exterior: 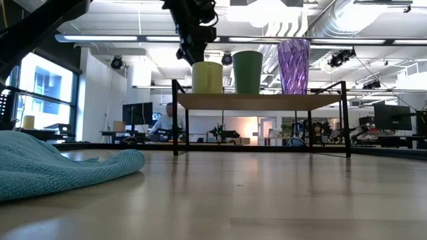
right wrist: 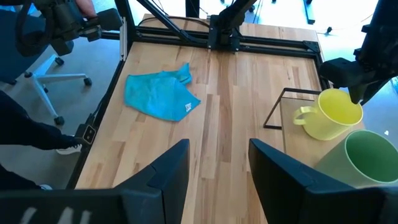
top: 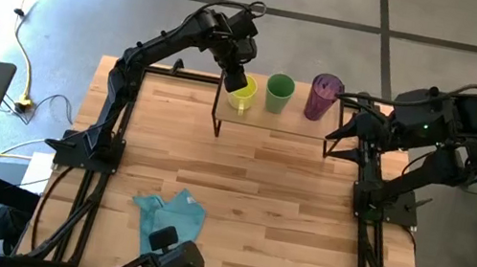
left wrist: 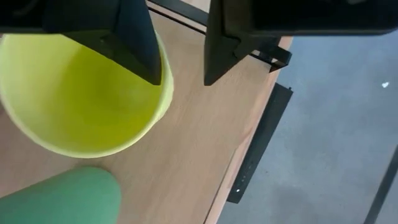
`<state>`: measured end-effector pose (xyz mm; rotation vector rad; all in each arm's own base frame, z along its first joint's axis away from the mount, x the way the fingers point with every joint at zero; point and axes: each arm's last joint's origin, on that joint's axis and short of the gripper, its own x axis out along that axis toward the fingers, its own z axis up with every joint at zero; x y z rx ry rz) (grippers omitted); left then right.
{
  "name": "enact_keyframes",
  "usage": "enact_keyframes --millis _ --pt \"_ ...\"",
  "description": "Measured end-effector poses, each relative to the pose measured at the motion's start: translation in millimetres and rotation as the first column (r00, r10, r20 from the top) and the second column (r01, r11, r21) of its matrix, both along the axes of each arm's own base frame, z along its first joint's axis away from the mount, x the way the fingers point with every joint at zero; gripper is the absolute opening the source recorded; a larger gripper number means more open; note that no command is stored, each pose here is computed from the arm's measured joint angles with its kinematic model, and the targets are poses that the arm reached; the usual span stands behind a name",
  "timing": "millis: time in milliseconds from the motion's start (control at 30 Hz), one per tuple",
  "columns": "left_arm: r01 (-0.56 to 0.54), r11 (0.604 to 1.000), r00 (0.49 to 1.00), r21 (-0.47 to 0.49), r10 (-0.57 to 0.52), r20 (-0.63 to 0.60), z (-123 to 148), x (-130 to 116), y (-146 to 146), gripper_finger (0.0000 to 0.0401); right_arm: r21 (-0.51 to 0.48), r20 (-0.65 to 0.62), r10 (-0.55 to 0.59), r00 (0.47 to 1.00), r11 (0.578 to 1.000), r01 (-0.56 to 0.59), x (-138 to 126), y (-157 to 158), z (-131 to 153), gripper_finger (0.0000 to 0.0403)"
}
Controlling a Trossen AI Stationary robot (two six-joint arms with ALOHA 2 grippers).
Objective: Stack small to large cups/mugs on shelf
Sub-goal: Put the yellow mug on the shelf, then return to Home Position
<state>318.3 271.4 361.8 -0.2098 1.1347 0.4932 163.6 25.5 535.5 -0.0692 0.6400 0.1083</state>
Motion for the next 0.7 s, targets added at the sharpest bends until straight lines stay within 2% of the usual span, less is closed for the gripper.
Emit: enact_keyframes --millis 200,700 --pt "-0.006 1.0 1.0 0.004 0.006 -0.004 0.0 -0.2 0.3 0.0135 0.0 0.0 0.0 1.0 1.0 0.0 0.0 0.1 0.0 0.0155" --pt "-0.022 0.999 1.0 0.027 0.022 0.012 1.1 1.3 2.1 0.0124 0.006 -0.017 -0.006 1.0 1.0 0.006 -1.0 -0.1 -1.3 0.0155"
